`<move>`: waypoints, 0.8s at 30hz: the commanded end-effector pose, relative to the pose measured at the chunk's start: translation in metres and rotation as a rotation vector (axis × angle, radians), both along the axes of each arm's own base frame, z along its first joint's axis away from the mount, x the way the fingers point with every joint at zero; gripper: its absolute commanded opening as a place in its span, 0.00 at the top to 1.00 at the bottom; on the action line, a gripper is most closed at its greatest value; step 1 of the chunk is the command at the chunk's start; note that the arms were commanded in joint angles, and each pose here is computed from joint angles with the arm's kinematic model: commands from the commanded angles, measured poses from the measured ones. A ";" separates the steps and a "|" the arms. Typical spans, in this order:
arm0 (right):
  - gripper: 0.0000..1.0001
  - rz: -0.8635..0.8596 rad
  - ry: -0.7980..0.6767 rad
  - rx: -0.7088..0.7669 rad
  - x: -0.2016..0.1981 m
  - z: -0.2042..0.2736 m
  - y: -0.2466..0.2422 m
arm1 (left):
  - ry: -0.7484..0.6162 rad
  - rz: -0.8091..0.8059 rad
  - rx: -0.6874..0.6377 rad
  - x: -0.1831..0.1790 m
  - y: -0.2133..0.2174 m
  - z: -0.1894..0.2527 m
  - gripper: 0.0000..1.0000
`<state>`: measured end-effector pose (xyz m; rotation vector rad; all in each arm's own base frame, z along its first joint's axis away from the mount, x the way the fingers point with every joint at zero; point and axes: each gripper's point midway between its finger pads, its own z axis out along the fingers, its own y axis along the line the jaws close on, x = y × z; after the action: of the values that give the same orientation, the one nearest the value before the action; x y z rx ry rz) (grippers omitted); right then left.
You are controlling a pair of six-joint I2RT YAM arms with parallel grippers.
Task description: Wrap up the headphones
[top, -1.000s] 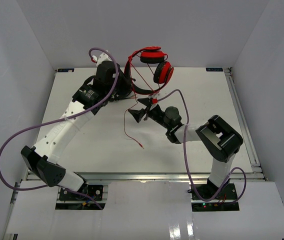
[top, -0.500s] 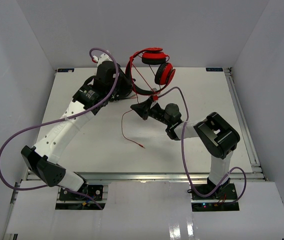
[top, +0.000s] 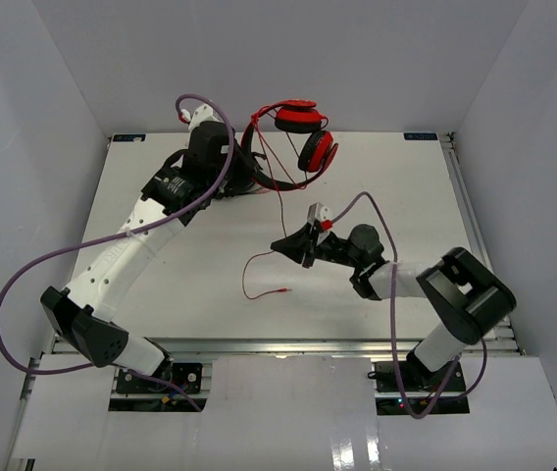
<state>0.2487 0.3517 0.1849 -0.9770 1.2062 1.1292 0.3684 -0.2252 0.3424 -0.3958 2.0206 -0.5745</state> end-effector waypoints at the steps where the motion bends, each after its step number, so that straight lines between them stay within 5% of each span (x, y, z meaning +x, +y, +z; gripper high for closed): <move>1: 0.92 0.105 -0.255 0.059 -0.035 0.052 -0.022 | -0.116 0.038 -0.020 -0.008 0.026 0.039 1.00; 10: 0.92 0.138 -0.065 -0.354 -0.001 0.035 -0.033 | -0.101 0.018 0.058 -0.007 0.031 0.030 1.00; 24: 0.92 0.038 0.027 -0.538 0.016 -0.014 -0.069 | -0.201 -0.042 -0.060 -0.026 0.032 0.100 1.00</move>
<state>0.2532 0.2970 0.1840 -1.3959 1.4672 0.9047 0.3643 -0.1939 0.3674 -0.3139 1.9998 -0.4828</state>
